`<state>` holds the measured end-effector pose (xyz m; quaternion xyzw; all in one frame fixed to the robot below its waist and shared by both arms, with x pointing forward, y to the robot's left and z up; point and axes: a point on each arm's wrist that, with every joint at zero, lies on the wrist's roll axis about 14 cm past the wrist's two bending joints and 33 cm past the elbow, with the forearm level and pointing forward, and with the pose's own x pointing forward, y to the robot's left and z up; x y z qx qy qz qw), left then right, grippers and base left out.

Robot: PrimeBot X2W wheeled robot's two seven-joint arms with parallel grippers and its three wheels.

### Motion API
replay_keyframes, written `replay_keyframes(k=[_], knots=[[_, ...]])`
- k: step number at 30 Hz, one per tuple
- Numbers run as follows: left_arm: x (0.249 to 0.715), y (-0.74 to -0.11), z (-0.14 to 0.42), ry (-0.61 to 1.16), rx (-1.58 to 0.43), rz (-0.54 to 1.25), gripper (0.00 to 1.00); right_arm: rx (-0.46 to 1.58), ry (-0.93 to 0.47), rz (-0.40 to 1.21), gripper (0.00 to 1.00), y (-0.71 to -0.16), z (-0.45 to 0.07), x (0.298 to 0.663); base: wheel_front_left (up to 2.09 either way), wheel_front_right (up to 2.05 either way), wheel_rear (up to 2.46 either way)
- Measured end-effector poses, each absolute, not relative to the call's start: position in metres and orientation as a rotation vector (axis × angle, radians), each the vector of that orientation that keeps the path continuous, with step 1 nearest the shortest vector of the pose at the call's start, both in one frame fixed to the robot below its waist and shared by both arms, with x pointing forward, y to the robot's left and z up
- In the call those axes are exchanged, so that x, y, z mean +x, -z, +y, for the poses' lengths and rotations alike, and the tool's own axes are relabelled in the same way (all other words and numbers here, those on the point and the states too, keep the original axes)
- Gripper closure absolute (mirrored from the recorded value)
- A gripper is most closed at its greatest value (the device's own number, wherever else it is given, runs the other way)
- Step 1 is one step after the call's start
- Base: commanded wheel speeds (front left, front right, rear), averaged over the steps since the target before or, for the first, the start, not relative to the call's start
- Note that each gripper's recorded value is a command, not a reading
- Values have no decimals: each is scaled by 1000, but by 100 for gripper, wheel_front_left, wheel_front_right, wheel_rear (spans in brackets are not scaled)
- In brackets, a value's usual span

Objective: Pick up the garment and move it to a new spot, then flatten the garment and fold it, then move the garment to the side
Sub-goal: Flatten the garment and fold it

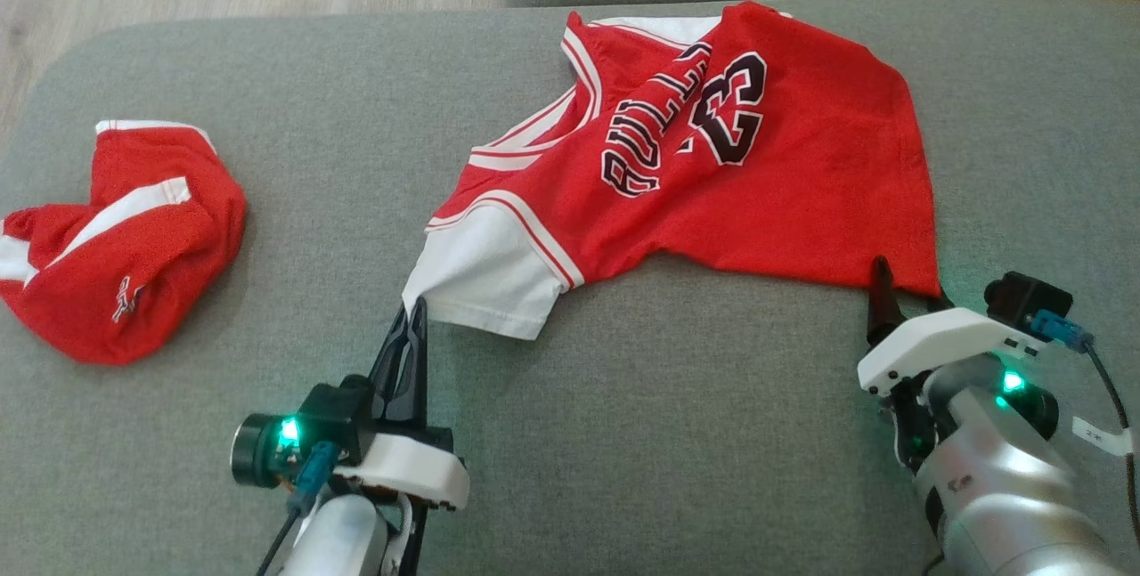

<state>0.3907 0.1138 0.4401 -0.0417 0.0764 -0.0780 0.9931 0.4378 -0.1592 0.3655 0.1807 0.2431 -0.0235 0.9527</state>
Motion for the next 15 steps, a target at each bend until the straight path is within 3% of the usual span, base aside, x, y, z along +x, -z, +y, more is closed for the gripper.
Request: replay_keyframes(k=[11,14,15], knots=[[391,-442,113,159,-87,148,100,371,65,500,2,-363,-163,436,0,0,0],[391,-441,114,156,-86,150,100,370,64,502,100,-362,-163,436,0,0,0],[391,-441,115,154,-86,151,100,369,66,504,100,-361,-164,436,0,0,0]])
